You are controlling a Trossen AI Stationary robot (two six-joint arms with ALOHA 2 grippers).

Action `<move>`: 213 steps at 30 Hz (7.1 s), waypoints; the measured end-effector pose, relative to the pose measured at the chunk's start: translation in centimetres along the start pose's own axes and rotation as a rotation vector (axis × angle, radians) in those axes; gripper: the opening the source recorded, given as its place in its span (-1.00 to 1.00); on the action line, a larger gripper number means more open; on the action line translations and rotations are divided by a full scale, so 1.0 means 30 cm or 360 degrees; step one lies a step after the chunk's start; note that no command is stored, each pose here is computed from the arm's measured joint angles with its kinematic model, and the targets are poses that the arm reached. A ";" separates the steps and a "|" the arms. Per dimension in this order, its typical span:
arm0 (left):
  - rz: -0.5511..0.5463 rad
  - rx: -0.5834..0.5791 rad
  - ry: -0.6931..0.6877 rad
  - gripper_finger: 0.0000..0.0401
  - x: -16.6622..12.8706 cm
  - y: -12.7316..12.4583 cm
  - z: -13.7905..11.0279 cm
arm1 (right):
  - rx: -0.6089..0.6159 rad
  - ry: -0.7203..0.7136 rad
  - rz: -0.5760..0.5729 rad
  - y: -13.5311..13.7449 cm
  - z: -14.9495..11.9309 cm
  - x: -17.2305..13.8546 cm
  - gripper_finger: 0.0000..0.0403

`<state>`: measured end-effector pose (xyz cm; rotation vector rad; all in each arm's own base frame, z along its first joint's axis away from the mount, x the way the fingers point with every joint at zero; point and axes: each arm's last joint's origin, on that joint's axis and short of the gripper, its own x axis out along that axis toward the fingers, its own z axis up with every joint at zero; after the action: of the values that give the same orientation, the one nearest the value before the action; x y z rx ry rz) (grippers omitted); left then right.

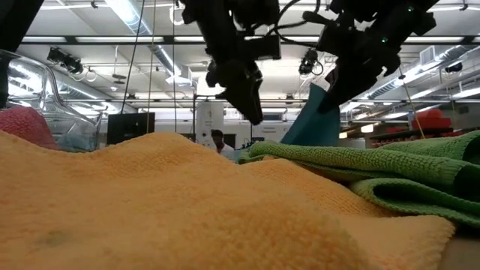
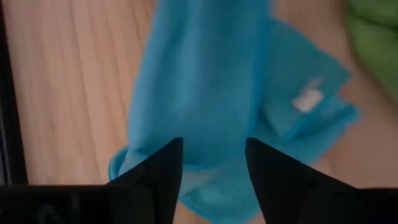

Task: Fold microfiber towels
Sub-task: Fold the blue microfiber cloth

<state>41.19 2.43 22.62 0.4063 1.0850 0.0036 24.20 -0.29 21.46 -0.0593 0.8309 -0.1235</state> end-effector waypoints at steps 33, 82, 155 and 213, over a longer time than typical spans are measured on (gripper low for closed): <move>0.0307 0.0127 0.0275 -0.16 0.192 0.057 -0.135 | -0.0090 -0.0006 0.0163 0.050 0.000 0.001 -0.96; -0.0076 0.1349 0.0618 -0.49 0.121 0.037 -0.198 | -0.0093 -0.0022 0.0162 0.050 0.003 0.000 -0.96; -0.0171 0.1678 0.0580 -0.94 0.134 0.054 -0.206 | -0.0090 -0.0045 0.0162 0.050 0.008 0.000 -0.96; 0.0193 -0.0389 -0.1013 -0.85 -0.805 0.024 -0.116 | -0.0173 -0.0573 0.0087 0.097 0.345 -0.495 -0.96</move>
<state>26.90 -0.61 42.16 0.2251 0.4233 0.1063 22.19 4.62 39.01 -0.1567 0.4787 -0.0144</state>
